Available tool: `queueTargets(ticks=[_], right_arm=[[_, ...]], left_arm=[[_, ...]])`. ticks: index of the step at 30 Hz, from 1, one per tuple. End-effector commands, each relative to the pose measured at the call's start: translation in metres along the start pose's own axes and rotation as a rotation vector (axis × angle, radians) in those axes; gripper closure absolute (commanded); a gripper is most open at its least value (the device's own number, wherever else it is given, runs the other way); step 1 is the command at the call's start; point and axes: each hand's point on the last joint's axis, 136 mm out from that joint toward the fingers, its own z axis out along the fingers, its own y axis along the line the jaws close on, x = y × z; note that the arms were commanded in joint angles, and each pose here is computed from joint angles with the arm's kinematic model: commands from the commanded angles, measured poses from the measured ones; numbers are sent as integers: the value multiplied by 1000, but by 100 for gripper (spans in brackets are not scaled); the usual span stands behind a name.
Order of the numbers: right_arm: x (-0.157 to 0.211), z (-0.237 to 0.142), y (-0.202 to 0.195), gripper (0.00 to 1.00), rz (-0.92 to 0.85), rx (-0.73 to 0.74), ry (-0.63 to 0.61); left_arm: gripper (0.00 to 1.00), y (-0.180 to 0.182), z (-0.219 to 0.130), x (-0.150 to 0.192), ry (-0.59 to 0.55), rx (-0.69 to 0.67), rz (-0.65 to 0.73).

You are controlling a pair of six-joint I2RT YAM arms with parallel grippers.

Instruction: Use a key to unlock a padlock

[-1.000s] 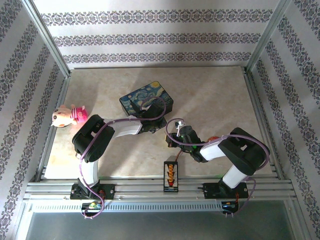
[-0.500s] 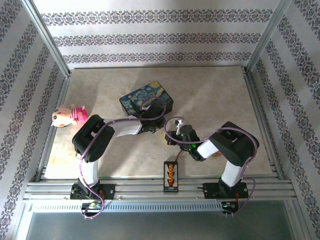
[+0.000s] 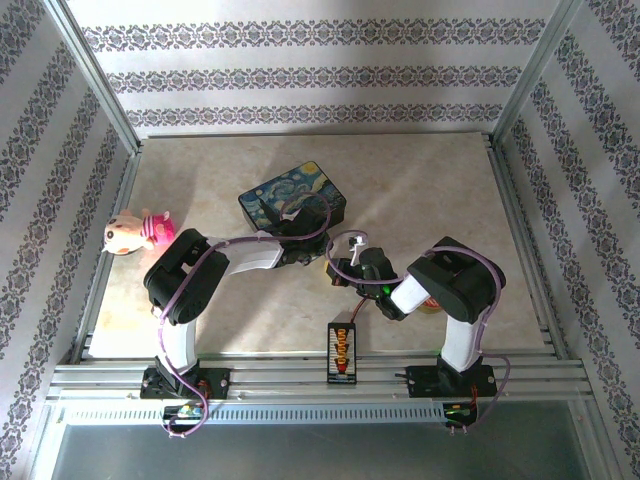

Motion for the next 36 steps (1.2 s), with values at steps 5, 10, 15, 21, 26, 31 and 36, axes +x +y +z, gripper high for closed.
queueTargets(ticks=[5, 10, 15, 21, 26, 31, 36], right_arm=[[0, 0, -21, 100, 45, 62, -13], [0, -1, -23, 100, 80, 60, -9], [0, 1, -21, 100, 99, 42, 7], [3, 1, -24, 100, 131, 45, 18], [2, 1, -25, 100, 153, 37, 22], [1, 3, -21, 100, 164, 18, 36], [-3, 5, -17, 100, 180, -11, 64]], left_arm=[[76, -2, -1, 15, 79, 40, -30], [76, -1, -2, 15, 78, 34, -26], [76, -1, -2, 15, 80, 34, -23], [76, -1, -3, 15, 77, 36, -21], [76, 0, -4, 15, 76, 35, -20], [76, 0, -4, 16, 80, 36, -14], [76, 2, -3, 19, 93, 34, -8]])
